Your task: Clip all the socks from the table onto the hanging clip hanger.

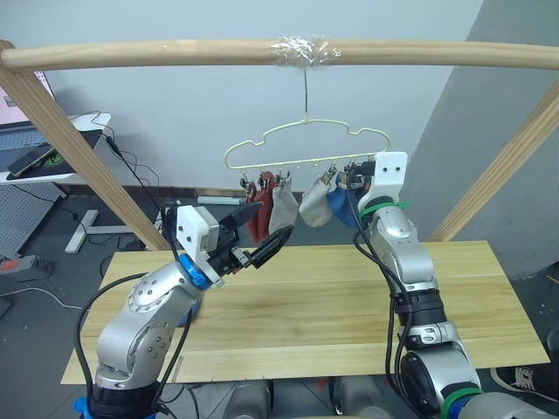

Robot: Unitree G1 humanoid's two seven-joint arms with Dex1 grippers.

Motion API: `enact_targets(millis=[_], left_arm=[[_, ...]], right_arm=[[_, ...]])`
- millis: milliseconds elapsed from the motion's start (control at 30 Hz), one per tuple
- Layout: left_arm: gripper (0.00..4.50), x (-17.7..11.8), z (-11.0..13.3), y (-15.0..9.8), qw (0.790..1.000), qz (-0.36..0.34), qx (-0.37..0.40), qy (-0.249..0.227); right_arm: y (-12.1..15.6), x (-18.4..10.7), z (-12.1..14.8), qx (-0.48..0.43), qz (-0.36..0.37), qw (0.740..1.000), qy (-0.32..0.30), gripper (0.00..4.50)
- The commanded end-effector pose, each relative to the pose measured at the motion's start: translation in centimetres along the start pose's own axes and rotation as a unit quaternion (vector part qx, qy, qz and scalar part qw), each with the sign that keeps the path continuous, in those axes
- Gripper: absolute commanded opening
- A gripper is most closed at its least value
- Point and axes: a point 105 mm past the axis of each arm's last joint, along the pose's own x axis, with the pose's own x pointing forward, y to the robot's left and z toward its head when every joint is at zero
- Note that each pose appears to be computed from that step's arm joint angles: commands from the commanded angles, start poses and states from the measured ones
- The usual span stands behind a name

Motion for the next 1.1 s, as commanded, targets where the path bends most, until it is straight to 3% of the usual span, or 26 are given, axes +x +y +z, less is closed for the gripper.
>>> enact_targets(millis=[33, 200, 433, 600, 733, 800, 967, 1100], left_arm=[[4.50, 0.3, 1.4, -1.1, 0.999, -0.020, 0.016, -0.023], [4.50, 0.3, 1.3, -1.2, 0.999, -0.020, 0.014, -0.023], [4.50, 0.2, 1.3, -1.2, 1.000, -0.018, 0.013, -0.021], [4.50, 0.0, 0.4, -0.4, 1.000, 0.003, 0.010, -0.005], [4.50, -1.4, -2.4, 2.5, 0.995, 0.083, -0.016, 0.043], [4.50, -3.4, -3.8, 5.1, 0.987, 0.152, -0.007, 0.058], [4.50, -8.4, -7.4, 10.2, 0.951, 0.278, 0.040, 0.131], [4.50, -11.5, -10.0, 13.5, 0.917, 0.347, 0.061, 0.185]], right_arm=[[0.3, 0.1, 1.9, -0.004, 0.006, 0.999, -0.034, 1.66], [0.4, 0.1, 1.7, -0.003, 0.008, 1.000, -0.028, 1.66], [0.1, 0.0, 0.9, -0.005, 0.013, 1.000, -0.015, 0.08], [-1.1, -0.1, 1.3, -0.013, 0.012, 1.000, -0.015, 0.01], [-1.6, -0.4, 1.4, -0.029, 0.073, 0.997, 0.028, 0.01], [-1.8, -1.0, 1.9, -0.063, 0.125, 0.989, 0.042, 0.01], [-1.3, -2.4, 2.7, -0.096, 0.231, 0.963, 0.097, 0.01], [-1.7, -2.9, 2.6, -0.096, 0.256, 0.954, 0.126, 0.01]])
